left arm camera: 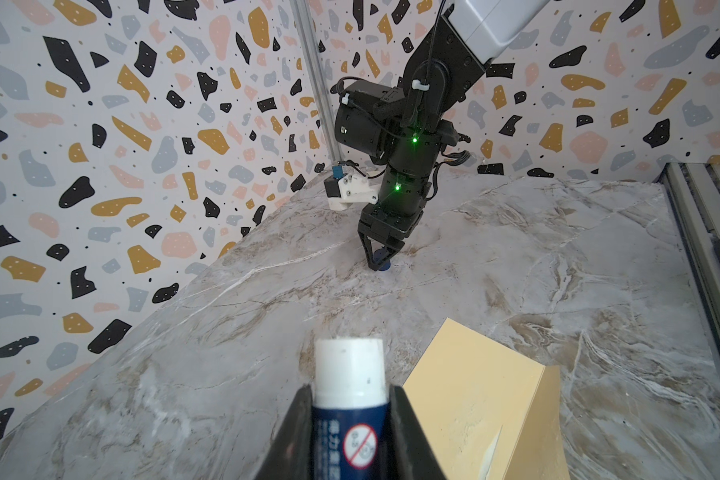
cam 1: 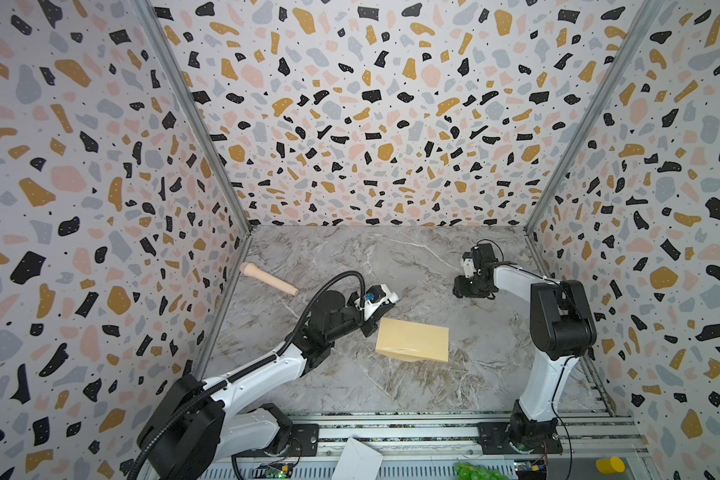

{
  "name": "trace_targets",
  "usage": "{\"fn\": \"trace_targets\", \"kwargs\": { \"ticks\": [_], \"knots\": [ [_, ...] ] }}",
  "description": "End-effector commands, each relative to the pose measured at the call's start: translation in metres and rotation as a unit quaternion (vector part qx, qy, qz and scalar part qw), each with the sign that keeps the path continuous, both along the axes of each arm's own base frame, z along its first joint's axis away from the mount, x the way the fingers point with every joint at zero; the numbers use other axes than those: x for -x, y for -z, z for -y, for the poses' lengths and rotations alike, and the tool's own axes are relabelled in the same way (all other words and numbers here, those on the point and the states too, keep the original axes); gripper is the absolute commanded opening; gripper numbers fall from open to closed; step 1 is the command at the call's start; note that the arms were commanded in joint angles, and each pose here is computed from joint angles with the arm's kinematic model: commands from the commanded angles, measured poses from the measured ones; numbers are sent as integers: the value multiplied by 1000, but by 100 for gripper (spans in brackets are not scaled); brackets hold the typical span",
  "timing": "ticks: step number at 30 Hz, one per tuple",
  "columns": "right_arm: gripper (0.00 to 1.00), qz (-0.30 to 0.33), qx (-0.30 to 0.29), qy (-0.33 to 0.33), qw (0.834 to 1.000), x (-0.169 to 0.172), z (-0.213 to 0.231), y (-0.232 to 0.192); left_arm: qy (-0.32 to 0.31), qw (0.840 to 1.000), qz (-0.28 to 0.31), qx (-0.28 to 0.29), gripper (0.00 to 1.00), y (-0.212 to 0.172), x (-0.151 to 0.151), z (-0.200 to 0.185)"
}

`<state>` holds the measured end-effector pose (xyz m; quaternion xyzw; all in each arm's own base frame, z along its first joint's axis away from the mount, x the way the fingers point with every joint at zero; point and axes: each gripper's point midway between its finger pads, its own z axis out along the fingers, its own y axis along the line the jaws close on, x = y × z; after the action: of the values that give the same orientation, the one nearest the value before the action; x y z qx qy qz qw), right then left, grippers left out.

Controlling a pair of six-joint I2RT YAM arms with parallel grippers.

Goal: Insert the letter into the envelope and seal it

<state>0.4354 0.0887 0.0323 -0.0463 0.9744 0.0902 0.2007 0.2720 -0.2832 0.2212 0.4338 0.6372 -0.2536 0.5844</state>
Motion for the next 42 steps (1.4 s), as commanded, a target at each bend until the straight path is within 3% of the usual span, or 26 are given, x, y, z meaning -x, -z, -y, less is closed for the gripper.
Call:
{"fn": "trace_targets", "kwargs": {
  "ticks": [1, 4, 7, 13, 19, 22, 28, 33, 37, 42],
  "knots": [
    [60, 41, -9, -5, 999, -6, -2, -44, 16, 999, 22, 41, 0, -25, 8, 3],
    [63, 92, -52, -17, 994, 0, -14, -89, 26, 998, 26, 59, 0, -33, 12, 3],
    [70, 162, -130, -50, 977, 19, -37, -151, 46, 995, 41, 81, 0, -44, 22, 4],
    [90, 290, -257, -175, 905, 97, -94, -267, 91, 983, 97, 130, 0, -67, 47, 1],
    [95, 307, -325, -268, 854, 170, -140, -313, 127, 970, 127, 161, 0, -83, 64, 1],
    [95, 289, -332, -292, 849, 192, -158, -316, 134, 968, 133, 164, 0, -84, 67, 1],
    [95, 241, -330, -310, 858, 211, -191, -302, 137, 966, 143, 168, 0, -87, 70, 0],
    [90, 226, -339, -330, 851, 221, -212, -303, 134, 967, 140, 165, 0, -85, 69, 0],
    [82, 221, -341, -331, 852, 221, -221, -301, 130, 969, 139, 160, 0, -83, 67, 0],
    [65, 213, -343, -336, 851, 221, -233, -299, 128, 970, 137, 156, 0, -81, 66, 1]
  ]
}}
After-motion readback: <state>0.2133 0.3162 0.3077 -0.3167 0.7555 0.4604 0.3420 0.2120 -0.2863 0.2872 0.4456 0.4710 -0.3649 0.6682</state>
